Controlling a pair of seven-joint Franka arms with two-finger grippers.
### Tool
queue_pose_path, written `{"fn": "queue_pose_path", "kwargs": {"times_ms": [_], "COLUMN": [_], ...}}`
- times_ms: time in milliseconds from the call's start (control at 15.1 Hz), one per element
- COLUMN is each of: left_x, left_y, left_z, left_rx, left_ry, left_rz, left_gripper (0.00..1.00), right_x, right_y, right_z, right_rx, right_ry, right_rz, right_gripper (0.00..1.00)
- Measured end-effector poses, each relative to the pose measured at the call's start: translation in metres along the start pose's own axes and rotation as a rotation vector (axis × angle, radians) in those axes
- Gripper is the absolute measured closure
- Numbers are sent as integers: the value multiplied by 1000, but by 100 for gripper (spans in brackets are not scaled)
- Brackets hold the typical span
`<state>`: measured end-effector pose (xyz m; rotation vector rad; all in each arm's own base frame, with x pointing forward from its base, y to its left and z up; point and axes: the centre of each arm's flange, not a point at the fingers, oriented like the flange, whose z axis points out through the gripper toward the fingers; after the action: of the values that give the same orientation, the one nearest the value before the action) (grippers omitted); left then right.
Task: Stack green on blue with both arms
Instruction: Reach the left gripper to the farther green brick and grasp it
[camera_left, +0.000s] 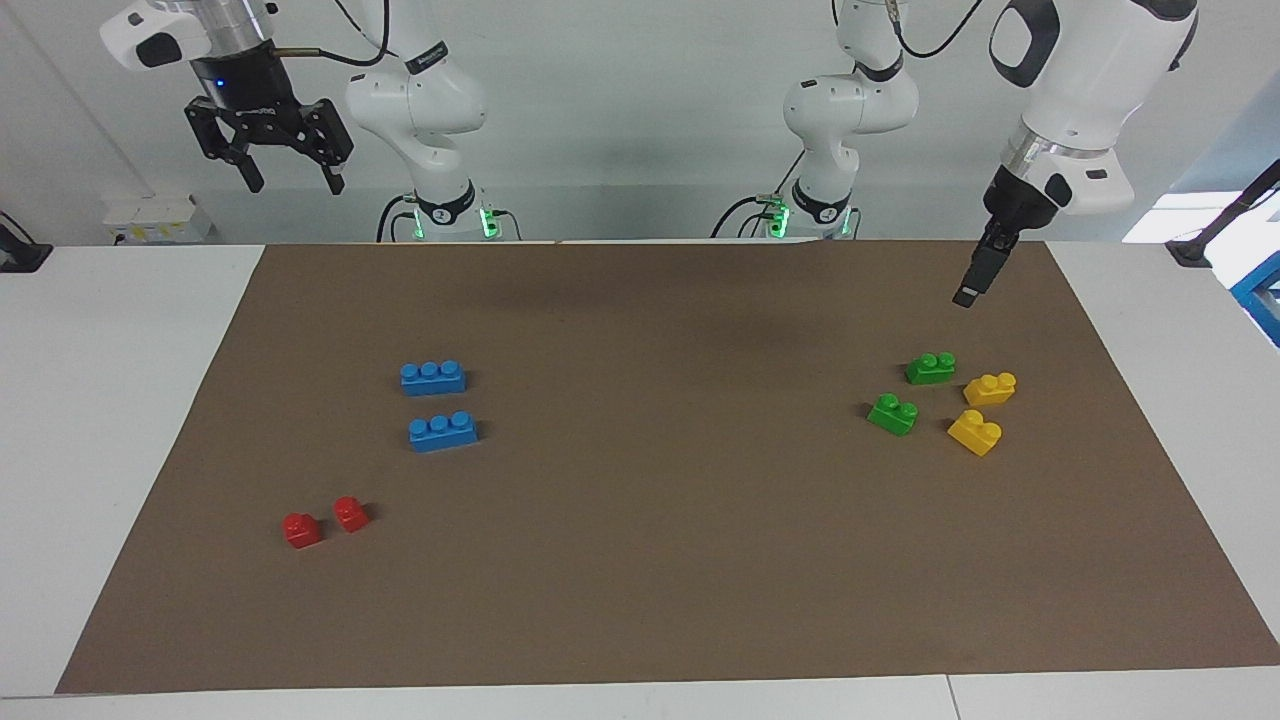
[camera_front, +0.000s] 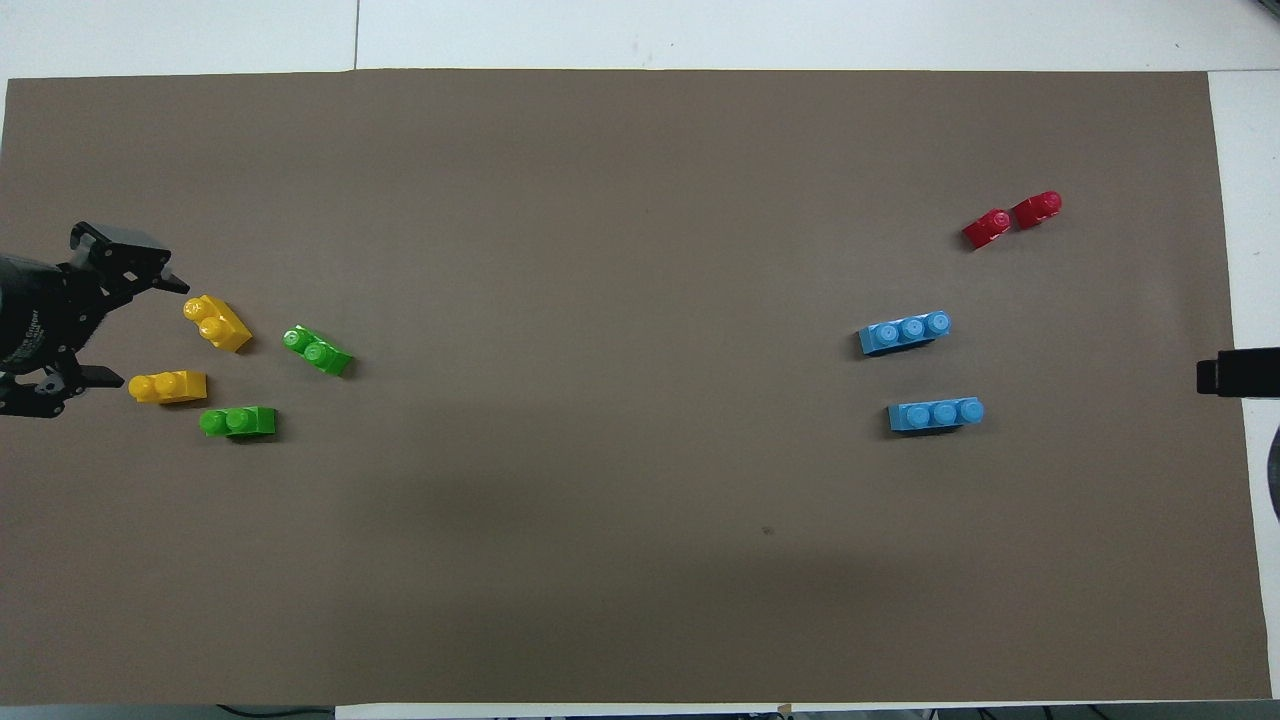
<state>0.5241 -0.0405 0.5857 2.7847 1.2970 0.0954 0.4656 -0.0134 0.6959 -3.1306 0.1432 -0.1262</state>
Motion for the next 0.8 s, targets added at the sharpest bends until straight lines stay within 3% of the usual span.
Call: {"fn": "queue_pose_path", "kwargs": {"times_ms": [331, 795], "left_x": [2, 21], "left_y": [-4, 15], "left_z": [74, 175], "left_rx": [-8, -14], "left_ry": [8, -2], "left_rz": [-7, -59], "left_gripper": [0, 0], "right_x": [-4, -6], "right_y": [37, 36], "right_z": [-8, -7], "right_rx": [13, 12], "right_ry": [17, 3], "right_rz": [66, 65], "right_gripper": [0, 0]}}
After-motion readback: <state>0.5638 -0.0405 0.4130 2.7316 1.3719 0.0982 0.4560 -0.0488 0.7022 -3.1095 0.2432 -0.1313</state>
